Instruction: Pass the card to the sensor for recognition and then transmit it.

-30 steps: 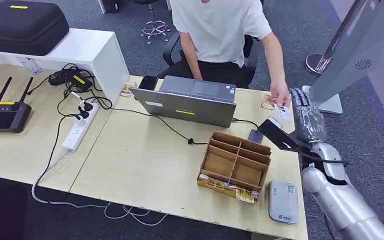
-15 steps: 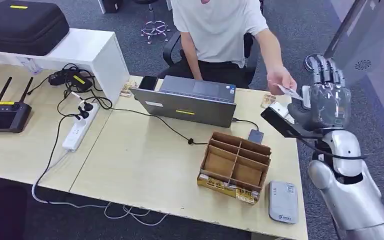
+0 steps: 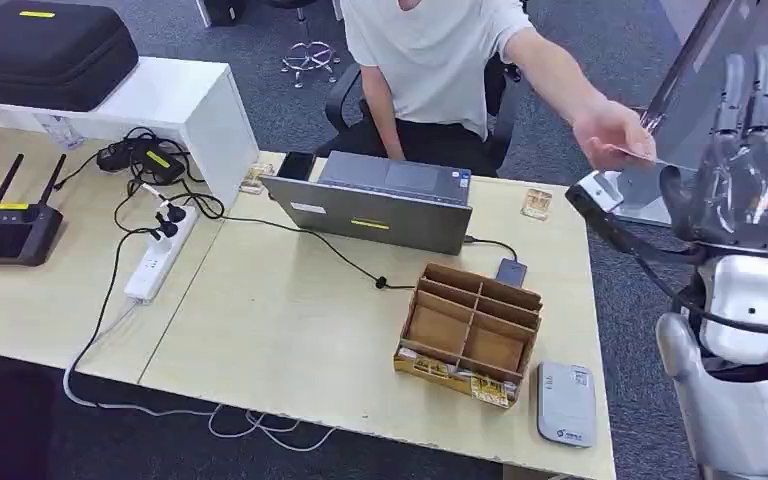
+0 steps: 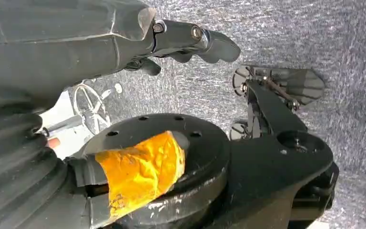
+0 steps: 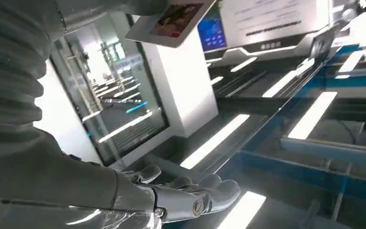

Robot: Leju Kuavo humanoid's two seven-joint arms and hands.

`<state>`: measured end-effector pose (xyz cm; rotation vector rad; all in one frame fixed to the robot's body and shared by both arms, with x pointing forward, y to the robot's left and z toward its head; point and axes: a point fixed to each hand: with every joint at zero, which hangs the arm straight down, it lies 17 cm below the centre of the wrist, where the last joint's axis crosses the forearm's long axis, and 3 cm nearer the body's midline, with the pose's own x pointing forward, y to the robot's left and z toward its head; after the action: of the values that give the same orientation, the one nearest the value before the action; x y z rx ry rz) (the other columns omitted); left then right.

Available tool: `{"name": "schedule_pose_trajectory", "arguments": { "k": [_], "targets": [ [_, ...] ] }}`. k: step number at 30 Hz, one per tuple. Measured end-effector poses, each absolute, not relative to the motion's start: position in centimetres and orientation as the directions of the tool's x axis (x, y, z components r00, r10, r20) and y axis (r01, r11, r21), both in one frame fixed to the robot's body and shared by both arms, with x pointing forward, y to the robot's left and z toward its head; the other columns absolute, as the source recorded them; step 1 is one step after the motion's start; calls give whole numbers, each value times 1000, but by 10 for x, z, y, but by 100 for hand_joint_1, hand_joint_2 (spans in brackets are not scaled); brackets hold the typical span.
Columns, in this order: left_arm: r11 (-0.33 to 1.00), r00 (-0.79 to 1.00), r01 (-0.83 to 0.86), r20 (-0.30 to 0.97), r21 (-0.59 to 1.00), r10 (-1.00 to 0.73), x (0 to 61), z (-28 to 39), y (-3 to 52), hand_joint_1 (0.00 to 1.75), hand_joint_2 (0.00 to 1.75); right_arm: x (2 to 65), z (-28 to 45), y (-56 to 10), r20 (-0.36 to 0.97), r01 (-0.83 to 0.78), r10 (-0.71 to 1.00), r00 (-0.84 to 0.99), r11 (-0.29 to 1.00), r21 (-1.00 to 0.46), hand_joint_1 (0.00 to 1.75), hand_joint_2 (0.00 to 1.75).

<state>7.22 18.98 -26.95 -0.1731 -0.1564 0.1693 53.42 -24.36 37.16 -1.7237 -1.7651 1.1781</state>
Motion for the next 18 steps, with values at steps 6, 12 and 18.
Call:
{"name": "schedule_pose_trajectory", "arguments": {
  "k": [6,12,18],
  "targets": [
    [969,972,-162,137,-184,188,73,-270,191,0,175,528,375,-246,-241,621,960,-143,-102,-777,0,175],
    [971,974,-157,134,-181,183,72,-270,192,0,175,525,374,-239,-218,621,964,-152,-78,-780,0,175],
    [972,975,-151,135,-178,176,72,-270,193,0,175,525,372,-236,-209,612,965,-157,-71,-787,19,175]
  ]
}}
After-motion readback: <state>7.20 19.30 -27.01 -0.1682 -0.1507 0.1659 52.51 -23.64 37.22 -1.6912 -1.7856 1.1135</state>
